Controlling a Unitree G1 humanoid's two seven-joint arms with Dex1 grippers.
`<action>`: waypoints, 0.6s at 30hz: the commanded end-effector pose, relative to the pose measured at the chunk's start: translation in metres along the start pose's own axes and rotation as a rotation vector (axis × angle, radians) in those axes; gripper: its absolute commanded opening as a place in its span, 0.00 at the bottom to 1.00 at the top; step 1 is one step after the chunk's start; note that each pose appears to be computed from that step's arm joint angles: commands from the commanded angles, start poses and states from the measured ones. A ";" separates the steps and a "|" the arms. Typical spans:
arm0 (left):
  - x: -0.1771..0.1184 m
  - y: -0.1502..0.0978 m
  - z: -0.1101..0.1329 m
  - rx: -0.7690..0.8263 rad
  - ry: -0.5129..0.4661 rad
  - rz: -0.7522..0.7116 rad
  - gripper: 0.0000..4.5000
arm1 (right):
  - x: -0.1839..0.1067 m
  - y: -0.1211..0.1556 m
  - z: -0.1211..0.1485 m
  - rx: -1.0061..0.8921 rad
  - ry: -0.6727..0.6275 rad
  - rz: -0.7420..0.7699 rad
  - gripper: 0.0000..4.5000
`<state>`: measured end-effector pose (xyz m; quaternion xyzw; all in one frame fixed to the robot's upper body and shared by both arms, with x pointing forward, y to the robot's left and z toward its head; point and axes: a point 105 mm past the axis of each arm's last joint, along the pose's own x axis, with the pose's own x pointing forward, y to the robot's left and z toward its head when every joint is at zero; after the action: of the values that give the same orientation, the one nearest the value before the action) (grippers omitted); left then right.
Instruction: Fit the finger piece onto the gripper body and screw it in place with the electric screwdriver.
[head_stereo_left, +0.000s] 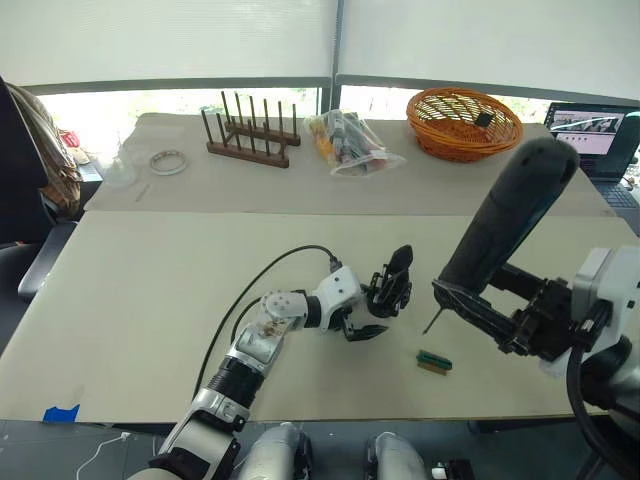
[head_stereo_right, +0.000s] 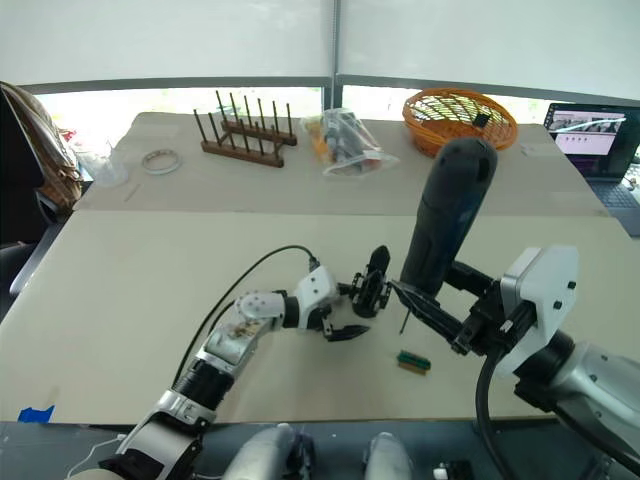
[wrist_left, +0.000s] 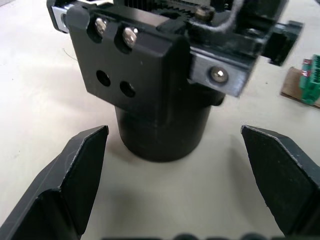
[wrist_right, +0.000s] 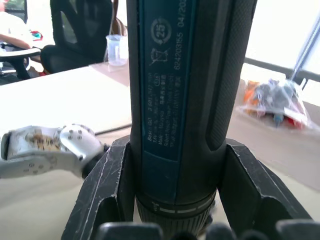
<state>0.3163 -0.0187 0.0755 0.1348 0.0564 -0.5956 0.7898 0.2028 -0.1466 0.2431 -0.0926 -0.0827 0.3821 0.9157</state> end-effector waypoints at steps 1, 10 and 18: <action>0.008 -0.001 0.012 0.028 -0.030 0.001 1.00 | 0.009 0.010 0.020 -0.028 -0.066 0.069 0.43; 0.014 0.007 0.014 0.023 -0.035 0.023 0.51 | 0.027 0.014 0.042 -0.025 -0.122 0.178 0.43; 0.015 0.004 0.014 0.028 -0.039 0.007 0.51 | 0.038 0.014 0.042 -0.063 -0.123 0.219 0.43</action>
<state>0.3250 -0.0284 0.0765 0.1397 0.0506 -0.5871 0.7958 0.2118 -0.1059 0.2748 -0.0946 -0.1147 0.4825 0.8632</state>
